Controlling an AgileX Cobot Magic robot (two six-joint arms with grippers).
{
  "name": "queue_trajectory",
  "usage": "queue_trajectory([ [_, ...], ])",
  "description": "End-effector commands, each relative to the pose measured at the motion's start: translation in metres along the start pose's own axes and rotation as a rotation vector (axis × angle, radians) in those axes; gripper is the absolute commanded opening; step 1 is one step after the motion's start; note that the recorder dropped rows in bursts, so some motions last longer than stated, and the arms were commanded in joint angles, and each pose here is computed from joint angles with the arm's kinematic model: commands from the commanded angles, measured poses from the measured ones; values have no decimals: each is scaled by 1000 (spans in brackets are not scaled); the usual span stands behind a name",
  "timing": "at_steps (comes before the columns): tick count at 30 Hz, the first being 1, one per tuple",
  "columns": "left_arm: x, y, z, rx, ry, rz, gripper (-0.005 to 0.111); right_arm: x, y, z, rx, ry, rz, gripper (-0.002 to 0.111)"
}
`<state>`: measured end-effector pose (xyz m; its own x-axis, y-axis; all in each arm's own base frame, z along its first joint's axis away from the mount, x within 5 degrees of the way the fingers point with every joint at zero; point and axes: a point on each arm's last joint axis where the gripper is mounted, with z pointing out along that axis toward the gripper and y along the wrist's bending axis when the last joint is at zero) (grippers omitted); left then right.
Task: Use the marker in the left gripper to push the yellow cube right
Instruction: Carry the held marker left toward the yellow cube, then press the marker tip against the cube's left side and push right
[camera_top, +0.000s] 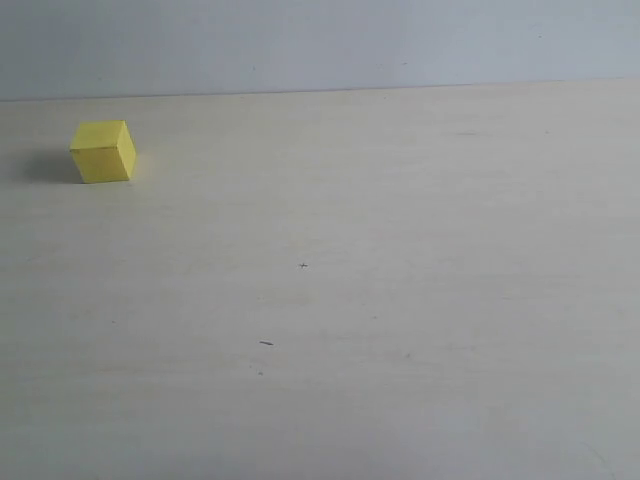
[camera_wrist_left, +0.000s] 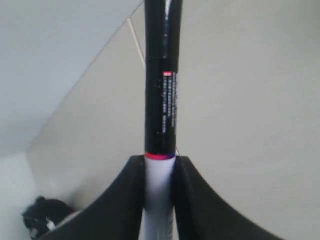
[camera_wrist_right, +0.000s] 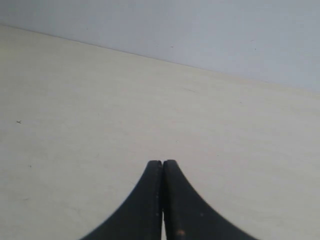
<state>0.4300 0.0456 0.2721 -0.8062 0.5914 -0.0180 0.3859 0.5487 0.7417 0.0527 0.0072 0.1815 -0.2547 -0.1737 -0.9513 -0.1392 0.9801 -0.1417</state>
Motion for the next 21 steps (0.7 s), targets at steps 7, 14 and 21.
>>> queue_trajectory([
  [7, -13, -33, 62, 187, -187, 398, 0, 0, 0, 0, 2, -13, 1, 0],
  [14, -2, -45, 94, 310, -284, 601, 0, 0, 0, 0, 2, -13, 1, 0],
  [21, 0, -56, 120, 302, -292, 649, 0, 0, 0, 0, 2, -13, 1, 0],
])
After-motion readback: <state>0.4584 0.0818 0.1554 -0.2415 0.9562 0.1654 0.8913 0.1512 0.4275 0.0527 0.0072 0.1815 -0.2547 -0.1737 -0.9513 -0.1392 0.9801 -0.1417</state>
